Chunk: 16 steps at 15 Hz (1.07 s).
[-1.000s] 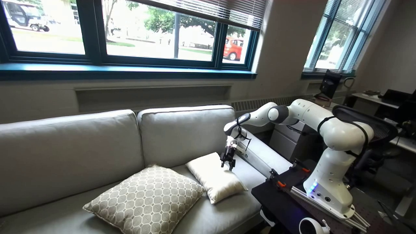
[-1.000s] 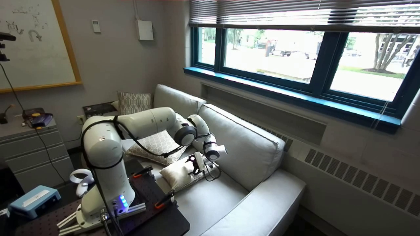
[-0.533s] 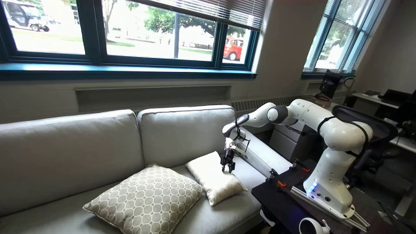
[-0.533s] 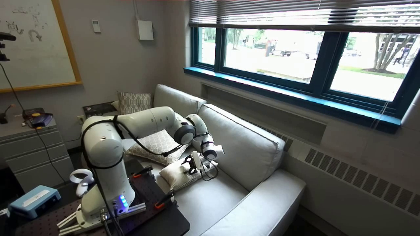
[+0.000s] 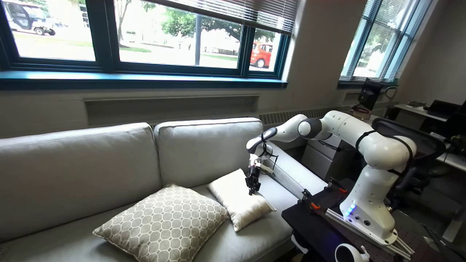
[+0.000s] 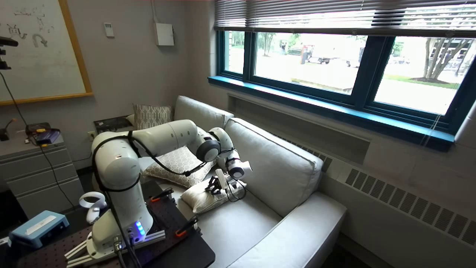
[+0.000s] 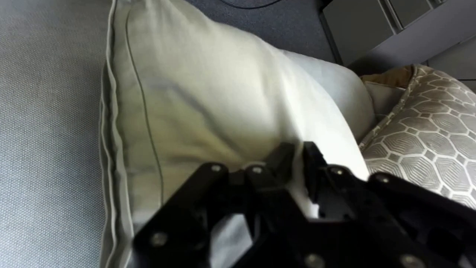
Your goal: Place the small pillow against the right armrest of the sofa, place the pillow in the middle of the sofa in front of the small pillow on the right
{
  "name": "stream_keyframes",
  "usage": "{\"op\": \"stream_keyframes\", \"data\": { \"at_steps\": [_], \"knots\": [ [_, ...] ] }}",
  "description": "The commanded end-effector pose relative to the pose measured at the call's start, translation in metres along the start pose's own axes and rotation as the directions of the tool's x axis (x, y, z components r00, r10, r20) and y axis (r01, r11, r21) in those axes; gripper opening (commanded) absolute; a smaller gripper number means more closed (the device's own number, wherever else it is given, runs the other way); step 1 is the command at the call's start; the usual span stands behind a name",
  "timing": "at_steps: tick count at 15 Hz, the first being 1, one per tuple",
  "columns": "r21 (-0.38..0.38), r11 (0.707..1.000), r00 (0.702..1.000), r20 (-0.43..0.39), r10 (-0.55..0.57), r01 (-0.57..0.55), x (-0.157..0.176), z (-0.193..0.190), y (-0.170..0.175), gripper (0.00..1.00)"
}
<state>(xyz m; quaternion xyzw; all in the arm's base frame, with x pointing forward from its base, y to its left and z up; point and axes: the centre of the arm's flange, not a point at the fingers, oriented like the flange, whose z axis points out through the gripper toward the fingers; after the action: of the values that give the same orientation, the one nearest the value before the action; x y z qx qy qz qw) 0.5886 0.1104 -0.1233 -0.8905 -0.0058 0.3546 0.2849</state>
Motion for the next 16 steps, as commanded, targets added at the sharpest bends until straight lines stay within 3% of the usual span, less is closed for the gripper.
{"op": "stream_keyframes", "data": {
  "at_steps": [1,5,7,10,16],
  "knots": [
    [-0.05,0.996,0.997,-0.017,0.072,-0.073,0.075,-0.003,-0.001,0.0],
    [-0.103,0.965,0.968,-0.096,0.232,-0.241,0.077,-0.031,-0.006,0.02],
    [-0.118,0.937,0.938,-0.162,0.308,-0.328,0.051,-0.051,-0.012,0.02],
    [-0.114,0.891,0.878,-0.265,0.399,-0.439,0.02,-0.077,-0.018,0.02],
    [-0.001,0.824,0.734,-0.455,0.504,-0.567,-0.057,-0.126,-0.033,0.02]
  ]
}}
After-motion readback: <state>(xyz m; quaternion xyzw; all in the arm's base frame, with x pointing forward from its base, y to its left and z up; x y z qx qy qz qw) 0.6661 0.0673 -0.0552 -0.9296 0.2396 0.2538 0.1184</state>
